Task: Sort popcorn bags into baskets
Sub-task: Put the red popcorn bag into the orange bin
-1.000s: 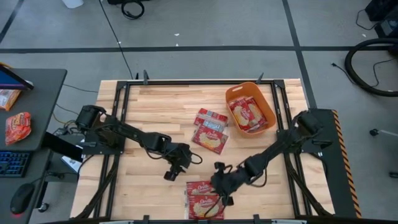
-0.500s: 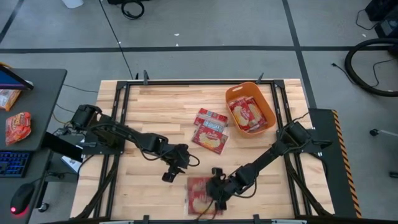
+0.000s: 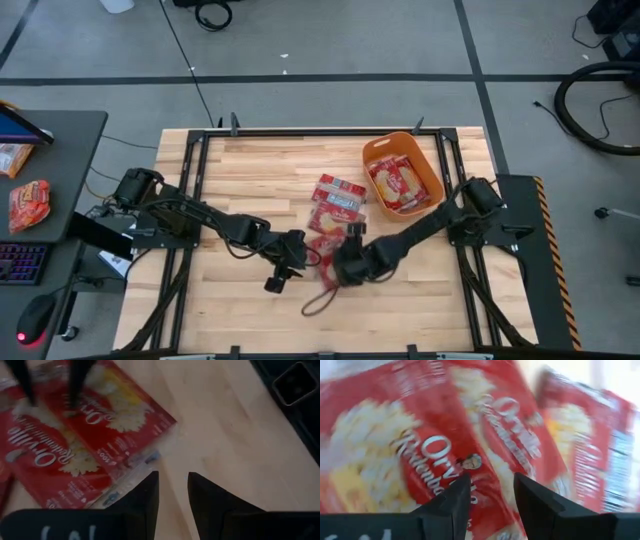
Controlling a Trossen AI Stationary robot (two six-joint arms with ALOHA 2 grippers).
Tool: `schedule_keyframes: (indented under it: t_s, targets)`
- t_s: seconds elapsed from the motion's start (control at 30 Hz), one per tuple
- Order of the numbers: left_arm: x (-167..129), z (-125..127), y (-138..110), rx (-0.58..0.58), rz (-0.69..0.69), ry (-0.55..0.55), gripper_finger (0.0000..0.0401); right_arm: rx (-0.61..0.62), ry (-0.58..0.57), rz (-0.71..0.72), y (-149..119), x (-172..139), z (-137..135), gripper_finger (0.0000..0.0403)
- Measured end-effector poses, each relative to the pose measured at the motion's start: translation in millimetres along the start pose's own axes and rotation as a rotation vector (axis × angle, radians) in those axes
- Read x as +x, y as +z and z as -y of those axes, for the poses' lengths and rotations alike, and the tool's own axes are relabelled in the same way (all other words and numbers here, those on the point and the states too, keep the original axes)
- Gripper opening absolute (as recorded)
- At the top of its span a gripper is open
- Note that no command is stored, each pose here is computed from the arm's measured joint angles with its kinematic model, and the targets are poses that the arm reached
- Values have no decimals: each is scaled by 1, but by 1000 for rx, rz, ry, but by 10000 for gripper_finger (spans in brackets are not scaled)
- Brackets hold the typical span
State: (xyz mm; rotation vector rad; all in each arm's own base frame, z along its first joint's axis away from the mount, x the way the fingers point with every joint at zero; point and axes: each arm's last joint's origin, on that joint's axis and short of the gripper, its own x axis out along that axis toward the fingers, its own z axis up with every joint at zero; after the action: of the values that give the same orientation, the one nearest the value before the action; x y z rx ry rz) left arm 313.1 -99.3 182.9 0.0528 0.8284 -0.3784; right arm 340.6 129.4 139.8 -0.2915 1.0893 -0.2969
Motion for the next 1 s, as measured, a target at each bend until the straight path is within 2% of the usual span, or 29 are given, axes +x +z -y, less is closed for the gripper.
schedule_keyframes:
  t_s: [0.13, 0.33, 0.53, 0.7, 0.83, 1.0]
  targets:
    - [0, -1, 0, -31, -2, 51, 107, 65, -21, 26, 8, -8, 20, 155]
    - [0, -2, -2, -34, -15, 82, 107, 188, 30, 143, 16, -50, 28, 155]
    - [1, 5, -3, 30, -26, 101, 109, 138, 60, 222, 6, -79, -1, 155]
    - [2, 14, -1, 57, 2, 177, 134, 119, 79, 234, -8, -83, -35, 155]
    - [9, 11, 3, -9, 67, 205, 172, 124, 94, 193, -19, -78, -52, 160]
    - [25, -8, -1, -105, 68, 135, 205, 96, 43, 111, -30, -63, -58, 172]
